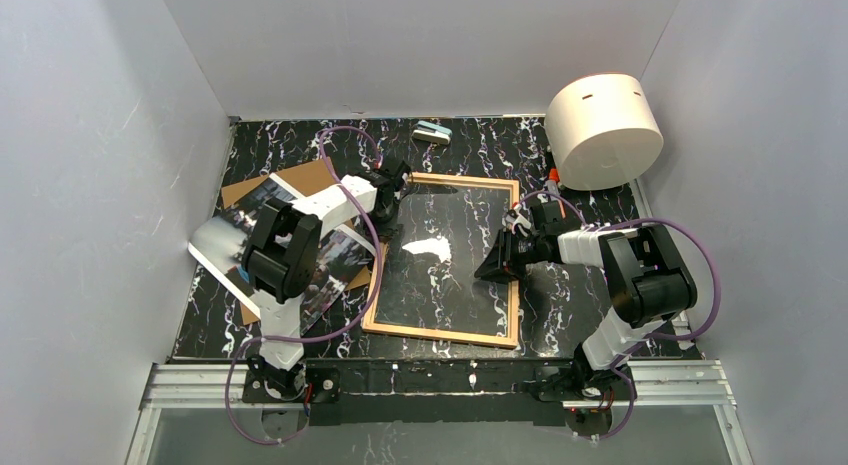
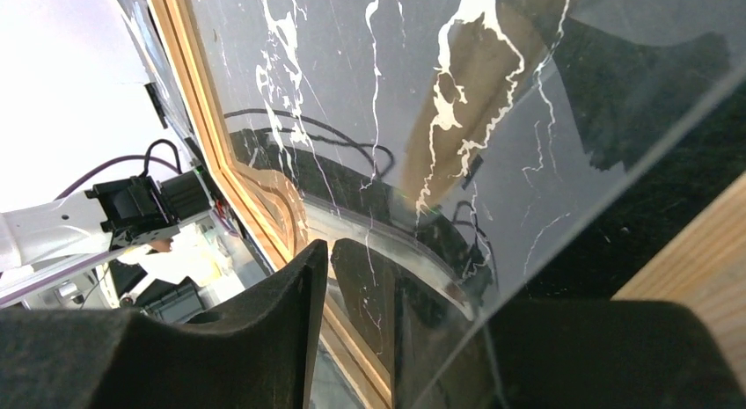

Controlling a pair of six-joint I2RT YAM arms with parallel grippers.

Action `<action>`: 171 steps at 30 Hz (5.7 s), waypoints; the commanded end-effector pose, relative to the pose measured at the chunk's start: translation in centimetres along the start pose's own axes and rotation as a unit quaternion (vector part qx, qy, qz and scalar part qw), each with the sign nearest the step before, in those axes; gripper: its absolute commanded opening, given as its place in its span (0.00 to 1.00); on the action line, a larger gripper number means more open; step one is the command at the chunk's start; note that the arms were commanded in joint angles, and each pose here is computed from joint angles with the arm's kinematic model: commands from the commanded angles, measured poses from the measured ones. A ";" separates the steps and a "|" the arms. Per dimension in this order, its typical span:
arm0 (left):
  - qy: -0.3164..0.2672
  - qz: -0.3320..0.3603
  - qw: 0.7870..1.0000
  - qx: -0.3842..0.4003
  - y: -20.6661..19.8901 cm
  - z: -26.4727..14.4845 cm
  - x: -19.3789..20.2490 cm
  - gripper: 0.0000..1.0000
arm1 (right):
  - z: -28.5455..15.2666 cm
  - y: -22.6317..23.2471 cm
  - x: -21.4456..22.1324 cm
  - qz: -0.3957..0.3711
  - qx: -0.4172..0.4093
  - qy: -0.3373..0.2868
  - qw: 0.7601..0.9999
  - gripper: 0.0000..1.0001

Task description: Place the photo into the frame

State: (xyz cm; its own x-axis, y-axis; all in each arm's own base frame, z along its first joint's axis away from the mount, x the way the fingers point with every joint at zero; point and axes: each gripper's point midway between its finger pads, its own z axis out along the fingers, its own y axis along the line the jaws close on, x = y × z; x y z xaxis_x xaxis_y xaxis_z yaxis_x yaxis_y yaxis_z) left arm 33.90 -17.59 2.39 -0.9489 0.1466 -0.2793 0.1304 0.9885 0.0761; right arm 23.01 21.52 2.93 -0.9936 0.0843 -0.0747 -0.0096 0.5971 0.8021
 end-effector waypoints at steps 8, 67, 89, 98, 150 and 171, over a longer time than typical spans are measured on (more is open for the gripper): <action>0.107 0.029 0.988 -0.110 4.2 5.4 6.4 0.00 | -0.6 2.5 -1.4 -0.036 -0.021 -0.010 0.999 0.42; 0.089 -0.004 0.995 -0.033 1.2 2.9 4.0 0.13 | -5.1 -3.4 -7.6 0.062 0.270 -0.139 0.951 0.65; 0.052 -0.160 0.952 0.257 -4.3 0.2 -1.3 0.59 | -4.2 -0.4 -13.5 0.019 0.206 -0.176 0.962 0.64; 0.057 -0.150 0.944 0.289 -5.5 0.5 -2.1 0.54 | -5.6 -1.0 -16.2 0.041 0.249 -0.211 0.944 0.63; 0.086 -0.321 0.939 -0.088 14.9 -1.4 12.4 0.48 | 20.2 22.6 -9.4 -0.261 0.007 0.013 0.965 0.61; 0.126 -0.309 0.940 -0.069 13.8 -0.1 14.7 0.45 | 25.1 18.6 -6.6 -0.287 0.052 0.050 0.955 0.60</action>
State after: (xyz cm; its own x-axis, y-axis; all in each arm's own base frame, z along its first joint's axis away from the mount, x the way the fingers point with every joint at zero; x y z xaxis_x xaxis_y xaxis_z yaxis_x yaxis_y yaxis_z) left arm 24.79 -1.41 1.81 -0.8519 -0.4877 -0.1909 -0.5058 0.8606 0.0587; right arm 33.22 51.76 4.48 -0.8438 -0.3090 -0.4388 -0.5299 0.6091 0.5901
